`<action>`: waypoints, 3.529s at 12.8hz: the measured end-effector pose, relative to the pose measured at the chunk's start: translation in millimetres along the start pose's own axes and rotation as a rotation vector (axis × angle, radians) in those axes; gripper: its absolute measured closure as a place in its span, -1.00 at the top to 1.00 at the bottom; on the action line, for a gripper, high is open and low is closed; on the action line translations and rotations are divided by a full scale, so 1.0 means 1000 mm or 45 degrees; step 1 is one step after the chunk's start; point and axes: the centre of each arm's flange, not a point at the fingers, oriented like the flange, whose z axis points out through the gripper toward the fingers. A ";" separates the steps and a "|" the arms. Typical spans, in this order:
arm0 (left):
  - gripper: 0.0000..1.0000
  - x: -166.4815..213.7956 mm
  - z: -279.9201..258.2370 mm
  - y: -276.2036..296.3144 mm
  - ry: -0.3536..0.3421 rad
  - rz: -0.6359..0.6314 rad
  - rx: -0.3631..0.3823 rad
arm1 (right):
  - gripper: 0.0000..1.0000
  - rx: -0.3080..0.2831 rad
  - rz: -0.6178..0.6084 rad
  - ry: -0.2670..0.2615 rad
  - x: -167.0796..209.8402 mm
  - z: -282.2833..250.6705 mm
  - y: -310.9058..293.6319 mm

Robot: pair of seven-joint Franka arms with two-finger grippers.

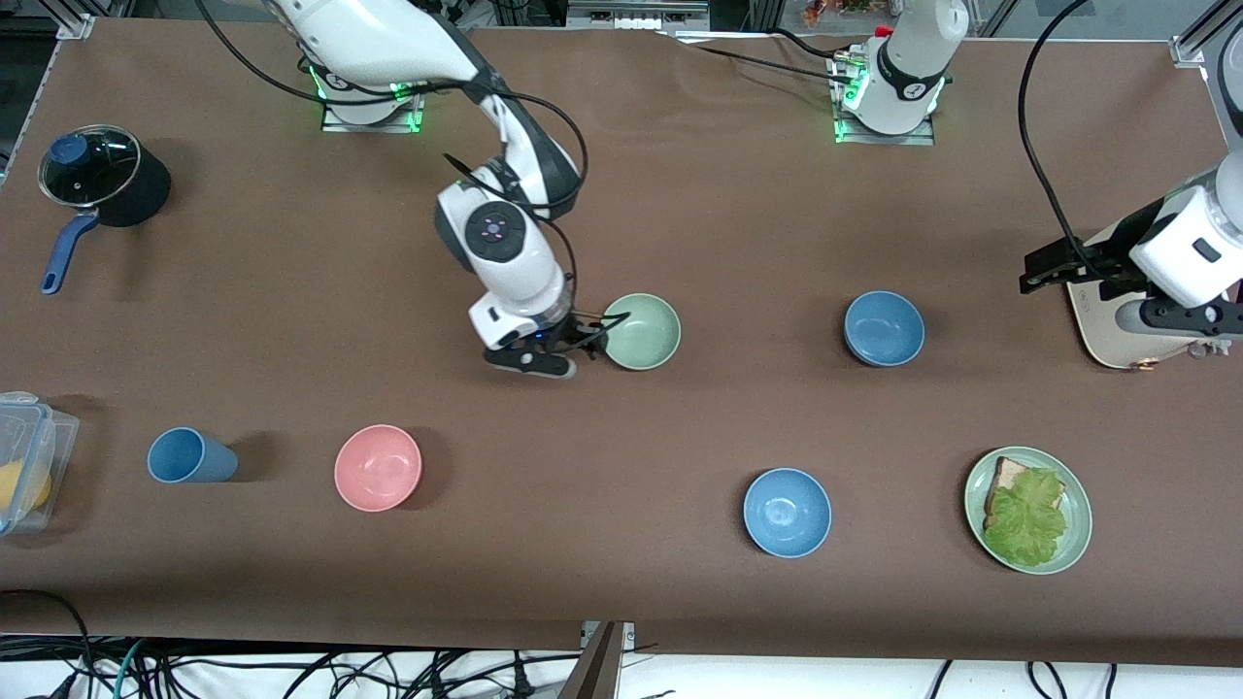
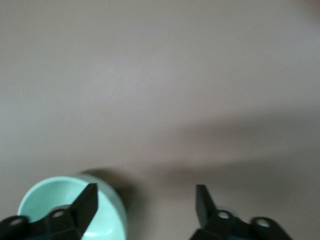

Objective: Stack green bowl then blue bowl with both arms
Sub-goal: 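Open and withdraw the right gripper while the left gripper reaches the blue bowl, then close the left gripper on the blue bowl's rim, then carry the blue bowl over the green bowl with the left gripper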

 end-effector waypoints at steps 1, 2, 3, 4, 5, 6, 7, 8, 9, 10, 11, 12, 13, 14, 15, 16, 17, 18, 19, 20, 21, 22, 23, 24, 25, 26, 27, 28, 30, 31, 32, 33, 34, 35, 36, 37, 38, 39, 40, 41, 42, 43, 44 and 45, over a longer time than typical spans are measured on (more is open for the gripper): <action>1.00 0.004 0.009 -0.001 -0.021 0.002 -0.002 | 1.00 -0.027 0.048 0.018 0.020 -0.029 0.019; 1.00 0.009 0.021 -0.001 -0.048 0.006 -0.004 | 1.00 -0.049 0.109 0.033 0.040 -0.056 0.042; 1.00 0.015 0.036 0.001 -0.080 0.013 -0.006 | 1.00 -0.063 0.175 0.034 0.059 -0.080 0.068; 1.00 0.020 0.051 0.003 -0.114 0.017 -0.008 | 1.00 -0.069 0.187 0.028 0.072 -0.099 0.089; 1.00 0.026 0.069 0.002 -0.149 0.017 -0.011 | 1.00 -0.081 0.140 0.015 0.082 -0.118 0.109; 1.00 0.032 0.088 0.000 -0.176 0.013 -0.014 | 1.00 -0.101 0.061 -0.010 0.089 -0.136 0.130; 1.00 0.037 0.107 -0.002 -0.185 0.008 -0.016 | 1.00 -0.112 -0.012 -0.030 0.096 -0.154 0.152; 1.00 0.040 0.126 -0.005 -0.184 0.001 -0.017 | 1.00 -0.112 -0.056 -0.042 0.101 -0.172 0.170; 1.00 0.041 0.142 -0.008 -0.176 -0.005 -0.017 | 1.00 -0.110 -0.079 -0.048 0.103 -0.188 0.184; 1.00 0.042 0.161 -0.010 -0.162 -0.010 -0.018 | 1.00 -0.107 -0.107 -0.061 0.103 -0.202 0.194; 1.00 0.040 0.183 -0.010 -0.138 -0.016 -0.023 | 1.00 -0.107 -0.145 -0.081 0.102 -0.214 0.205; 1.00 0.037 0.207 -0.011 -0.117 -0.018 -0.030 | 1.00 -0.105 -0.182 -0.096 0.102 -0.226 0.218; 1.00 0.031 0.232 -0.012 -0.105 -0.004 -0.032 | 1.00 -0.101 -0.205 -0.103 0.104 -0.235 0.231; 1.00 0.024 0.253 -0.015 -0.104 0.022 -0.036 | 1.00 -0.093 -0.217 -0.111 0.105 -0.244 0.244; 1.00 0.017 0.268 -0.018 -0.102 0.039 -0.051 | 1.00 -0.086 -0.234 -0.124 0.107 -0.251 0.258; 1.00 0.011 0.279 -0.021 -0.092 0.052 -0.076 | 1.00 -0.077 -0.256 -0.133 0.109 -0.258 0.272; 1.00 0.005 0.288 -0.025 -0.073 0.071 -0.094 | 1.00 -0.069 -0.270 -0.137 0.112 -0.263 0.287; 1.00 -0.001 0.297 -0.027 -0.049 0.085 -0.102 | 1.00 -0.063 -0.272 -0.138 0.114 -0.268 0.298; 1.00 -0.009 0.307 -0.028 -0.024 0.090 -0.112 | 1.00 -0.057 -0.274 -0.139 0.115 -0.272 0.306; 1.00 -0.019 0.318 -0.029 0.000 0.091 -0.124 | 1.00 -0.059 -0.279 -0.137 0.115 -0.274 0.310; 1.00 -0.029 0.330 -0.030 0.025 0.091 -0.141 | 1.00 -0.069 -0.287 -0.133 0.114 -0.276 0.310; 0.99 -0.038 0.340 -0.031 0.047 0.087 -0.166 | 1.00 -0.076 -0.296 -0.129 0.113 -0.277 0.309; 0.96 -0.045 0.347 -0.033 0.062 0.084 -0.198 | 1.00 -0.080 -0.304 -0.127 0.112 -0.279 0.306; 0.93 -0.050 0.352 -0.034 0.071 0.088 -0.225 | 1.00 -0.082 -0.310 -0.125 0.111 -0.280 0.305; 0.76 -0.053 0.354 -0.036 0.077 0.090 -0.240 | 1.00 -0.083 -0.312 -0.125 0.110 -0.280 0.304; 0.51 -0.054 0.354 -0.039 0.081 0.088 -0.246 | 1.00 -0.085 -0.312 -0.125 0.110 -0.280 0.304; 0.30 -0.054 0.352 -0.041 0.085 0.087 -0.245 | 1.00 -0.089 -0.312 -0.124 0.111 -0.280 0.305; 0.06 -0.054 0.352 -0.042 0.088 0.083 -0.246 | 1.00 -0.097 -0.314 -0.122 0.111 -0.280 0.306; -0.36 -0.054 0.352 -0.042 0.091 0.072 -0.255 | 1.00 -0.109 -0.315 -0.116 0.111 -0.282 0.307; -0.59 -0.054 0.352 -0.043 0.091 0.069 -0.256 | 1.00 -0.110 -0.314 -0.112 0.111 -0.283 0.307; -0.81 -0.054 0.352 -0.044 0.092 0.065 -0.257 | 1.00 -0.109 -0.313 -0.108 0.111 -0.285 0.308; -0.91 -0.054 0.352 -0.046 0.092 0.062 -0.257 | 1.00 -0.109 -0.311 -0.103 0.111 -0.287 0.309; -0.90 -0.054 0.351 -0.048 0.093 0.059 -0.257 | 1.00 -0.107 -0.311 -0.097 0.111 -0.290 0.309; -0.90 -0.053 0.350 -0.048 0.097 0.058 -0.257 | 1.00 -0.105 -0.312 -0.086 0.112 -0.295 0.308; -0.90 -0.050 0.346 -0.048 0.105 0.061 -0.258 | 1.00 -0.103 -0.313 -0.074 0.113 -0.301 0.308; -0.90 -0.044 0.337 -0.045 0.109 0.072 -0.269 | 1.00 -0.102 -0.312 -0.066 0.114 -0.307 0.308; -0.90 -0.034 0.323 -0.039 0.107 0.089 -0.289 | 1.00 -0.101 -0.310 -0.062 0.114 -0.310 0.308; -0.90 -0.023 0.305 -0.027 0.108 0.098 -0.308 | 1.00 -0.101 -0.309 -0.061 0.114 -0.312 0.309; -0.90 -0.012 0.286 -0.006 0.110 0.095 -0.322 | 1.00 -0.101 -0.309 -0.060 0.114 -0.312 0.308; -0.90 -0.004 0.270 0.021 0.116 0.095 -0.329 | 1.00 -0.101 -0.309 -0.060 0.114 -0.312 0.309; -0.90 0.002 0.258 0.052 0.125 0.101 -0.333 | 1.00 -0.102 -0.309 -0.064 0.114 -0.312 0.309; -0.90 0.004 0.250 0.087 0.129 0.098 -0.335 | 1.00 -0.105 -0.308 -0.075 0.113 -0.311 0.309; -0.90 0.003 0.244 0.122 0.123 0.079 -0.339 | 1.00 -0.108 -0.308 -0.087 0.112 -0.311 0.310; -0.90 -0.002 0.243 0.155 0.107 0.051 -0.342 | 1.00 -0.110 -0.307 -0.096 0.112 -0.310 0.310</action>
